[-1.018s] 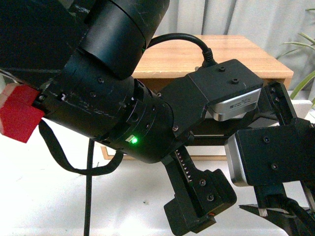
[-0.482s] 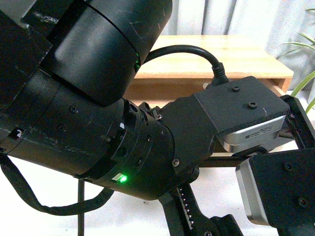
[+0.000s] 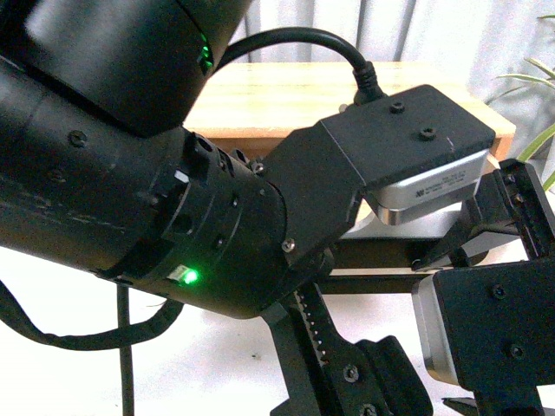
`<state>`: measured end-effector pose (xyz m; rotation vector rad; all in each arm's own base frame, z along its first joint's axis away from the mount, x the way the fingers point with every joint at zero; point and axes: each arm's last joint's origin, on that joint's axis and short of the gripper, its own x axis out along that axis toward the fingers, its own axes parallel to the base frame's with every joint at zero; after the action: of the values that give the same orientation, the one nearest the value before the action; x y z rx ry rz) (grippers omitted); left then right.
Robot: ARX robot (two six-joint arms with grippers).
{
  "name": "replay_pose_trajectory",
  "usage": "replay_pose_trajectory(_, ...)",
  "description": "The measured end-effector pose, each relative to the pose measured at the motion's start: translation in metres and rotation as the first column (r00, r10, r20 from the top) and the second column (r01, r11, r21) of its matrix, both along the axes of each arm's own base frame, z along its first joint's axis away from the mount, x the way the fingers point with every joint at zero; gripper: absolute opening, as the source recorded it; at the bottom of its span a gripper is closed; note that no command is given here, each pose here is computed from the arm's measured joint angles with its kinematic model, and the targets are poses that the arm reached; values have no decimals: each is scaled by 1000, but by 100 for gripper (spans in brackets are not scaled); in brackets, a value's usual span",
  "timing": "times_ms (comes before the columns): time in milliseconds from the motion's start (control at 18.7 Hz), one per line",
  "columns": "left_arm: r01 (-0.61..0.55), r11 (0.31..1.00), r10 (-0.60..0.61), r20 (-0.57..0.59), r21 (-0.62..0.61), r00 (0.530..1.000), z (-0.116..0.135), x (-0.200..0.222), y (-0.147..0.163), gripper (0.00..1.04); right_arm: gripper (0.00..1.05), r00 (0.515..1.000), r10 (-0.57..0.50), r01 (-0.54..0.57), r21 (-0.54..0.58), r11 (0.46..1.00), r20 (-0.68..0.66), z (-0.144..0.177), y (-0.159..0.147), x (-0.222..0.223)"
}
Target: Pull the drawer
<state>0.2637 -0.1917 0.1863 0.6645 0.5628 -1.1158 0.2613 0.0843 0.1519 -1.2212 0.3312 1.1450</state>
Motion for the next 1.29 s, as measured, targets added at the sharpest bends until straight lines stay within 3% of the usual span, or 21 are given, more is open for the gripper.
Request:
replay_pose_trajectory(321,-11,998,8,-41,-56,999,8,-5,5,98,98,998,-58,58,25,998,-3,12,-4,-2)
replay_pose_trajectory(589,-48,983,41,-47,-175,998,27,-3,14,98,98,995,-92,94,103,990,-25,33,-10,1)
replay_pose_trajectory(804,-130,950,122,-44,-283,992,39,9,27,98,98,989,-147,151,224,963,-34,62,-23,9)
replay_pose_trajectory(964,-232,870,245,-27,-435,969,65,22,51,98,98,979,-200,203,350,914,-44,83,-37,14)
replay_pose_trajectory(1071,-360,775,400,-39,-520,916,80,38,76,98,98,959,-280,269,448,852,-44,94,-48,23)
replay_pose_trajectory(1125,-447,711,495,-65,-543,866,83,46,92,98,98,939,-340,313,504,805,-40,101,-55,30)
replay_pose_trajectory(1179,-546,614,601,-111,-570,791,86,53,113,98,98,908,-415,371,558,742,-52,107,-63,37)
replay_pose_trajectory(1286,-688,426,767,-169,-587,619,89,60,151,98,98,800,-584,508,668,543,-134,116,-81,46)
